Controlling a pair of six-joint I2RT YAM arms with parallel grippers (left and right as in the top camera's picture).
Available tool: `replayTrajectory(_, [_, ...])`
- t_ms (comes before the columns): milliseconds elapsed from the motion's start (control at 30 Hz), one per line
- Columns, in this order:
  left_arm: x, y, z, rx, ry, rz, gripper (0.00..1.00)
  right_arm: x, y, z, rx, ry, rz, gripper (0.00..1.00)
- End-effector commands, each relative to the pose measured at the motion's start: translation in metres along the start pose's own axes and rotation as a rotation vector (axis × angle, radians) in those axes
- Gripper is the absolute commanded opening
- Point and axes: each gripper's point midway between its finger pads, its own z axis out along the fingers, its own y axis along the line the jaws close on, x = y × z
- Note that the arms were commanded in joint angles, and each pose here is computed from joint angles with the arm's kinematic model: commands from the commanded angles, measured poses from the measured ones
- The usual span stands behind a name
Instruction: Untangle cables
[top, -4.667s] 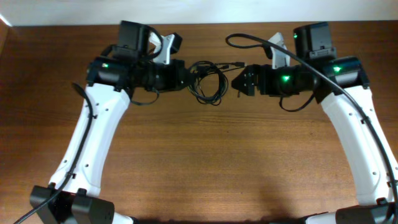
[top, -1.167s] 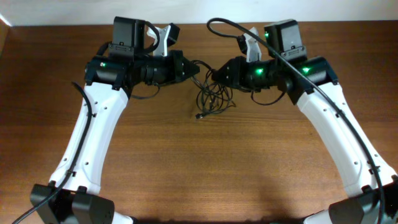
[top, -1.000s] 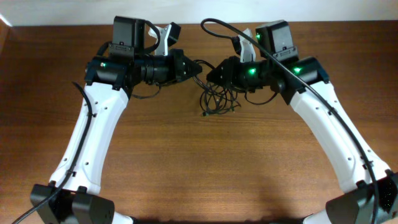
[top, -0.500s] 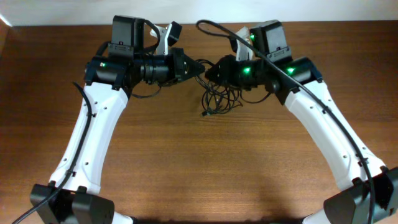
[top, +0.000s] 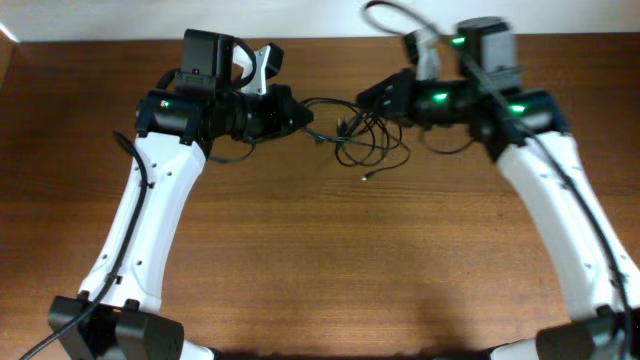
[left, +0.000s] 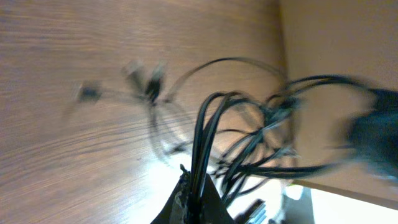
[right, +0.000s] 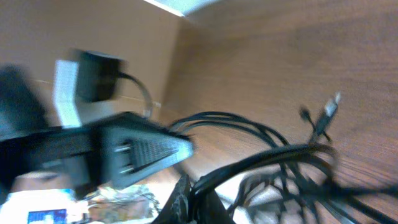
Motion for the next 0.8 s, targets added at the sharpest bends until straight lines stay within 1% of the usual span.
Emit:
replayTrajectory(0, [-0.004, 0.023, -0.004, -0.127, -0.02, 0.079, 0.0, -0.002, 0.04, -0.053, -0.168, -0.02, -0.073, 0.04])
replayTrajectory(67, [-0.001, 0.043, -0.002, -0.221, -0.009, 0.062, 0.0, -0.007, 0.041, -0.075, -0.215, -0.034, -0.069, 0.04])
replayTrajectory(133, [0.002, 0.055, -0.001, -0.272, 0.009, 0.055, 0.0, -0.013, 0.037, -0.09, -0.236, -0.051, -0.058, 0.04])
replayTrajectory(267, [0.008, 0.07, 0.009, -0.304, 0.061, 0.083, 0.0, -0.031, 0.018, -0.13, -0.25, -0.124, -0.021, 0.04])
replayTrajectory(367, [0.009, 0.089, 0.012, -0.385, 0.076, 0.069, 0.0, -0.042, 0.003, -0.157, -0.237, -0.188, 0.002, 0.04])
replayTrajectory(400, [0.01, 0.096, 0.016, -0.4, 0.091, 0.06, 0.0, -0.048, -0.008, -0.173, -0.218, -0.231, 0.019, 0.04])
replayTrajectory(500, [0.012, 0.101, 0.021, -0.403, 0.107, 0.051, 0.0, -0.056, -0.025, -0.197, -0.182, -0.299, 0.057, 0.04])
replayTrajectory(567, [0.012, 0.102, 0.023, -0.404, 0.112, 0.047, 0.0, -0.055, -0.03, -0.202, -0.17, -0.312, 0.066, 0.04])
replayTrajectory(633, [0.012, 0.101, 0.024, -0.398, 0.112, 0.048, 0.0, -0.051, -0.035, -0.197, -0.147, -0.304, 0.074, 0.04])
replayTrajectory(700, [0.012, 0.095, 0.026, -0.356, 0.115, 0.048, 0.0, -0.045, -0.045, -0.187, -0.091, -0.291, 0.1, 0.05])
replayTrajectory(733, [0.012, 0.09, 0.028, -0.328, 0.116, 0.052, 0.0, -0.041, -0.052, -0.18, -0.048, -0.279, 0.12, 0.08])
replayTrajectory(767, [0.012, 0.082, 0.03, -0.277, 0.121, 0.08, 0.0, -0.035, -0.056, -0.172, -0.01, -0.26, 0.132, 0.15])
